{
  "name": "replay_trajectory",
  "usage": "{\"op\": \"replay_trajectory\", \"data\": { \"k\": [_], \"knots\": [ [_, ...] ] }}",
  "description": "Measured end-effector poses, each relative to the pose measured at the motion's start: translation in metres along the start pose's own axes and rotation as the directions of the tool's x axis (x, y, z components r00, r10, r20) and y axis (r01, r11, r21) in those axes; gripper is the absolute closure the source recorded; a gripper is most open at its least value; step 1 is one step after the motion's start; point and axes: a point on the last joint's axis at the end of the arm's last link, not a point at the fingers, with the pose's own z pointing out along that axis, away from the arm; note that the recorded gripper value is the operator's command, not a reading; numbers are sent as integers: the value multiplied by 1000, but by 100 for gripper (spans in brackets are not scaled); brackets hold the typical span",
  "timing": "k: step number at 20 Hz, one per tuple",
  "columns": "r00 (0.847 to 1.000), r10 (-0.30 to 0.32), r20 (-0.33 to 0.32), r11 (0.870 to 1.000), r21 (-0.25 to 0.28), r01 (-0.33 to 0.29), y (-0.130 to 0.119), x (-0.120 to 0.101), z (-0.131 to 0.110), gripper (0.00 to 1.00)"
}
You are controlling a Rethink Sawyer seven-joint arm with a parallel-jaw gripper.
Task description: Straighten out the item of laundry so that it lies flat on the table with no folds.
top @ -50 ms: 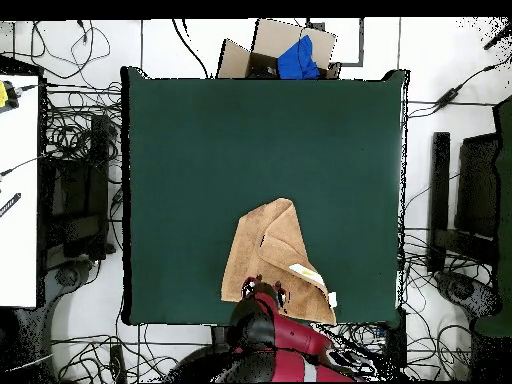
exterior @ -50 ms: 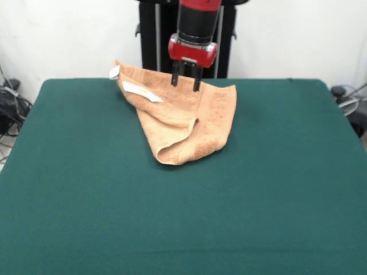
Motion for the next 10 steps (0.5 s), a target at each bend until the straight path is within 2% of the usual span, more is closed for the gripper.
{"op": "replay_trajectory", "data": {
  "k": [4,10],
  "knots": [
    [999,45,-23,999,4,-45,0,9,3,0],
    [997,62,-39,998,13,-61,5,13,8,0]
  ]
}}
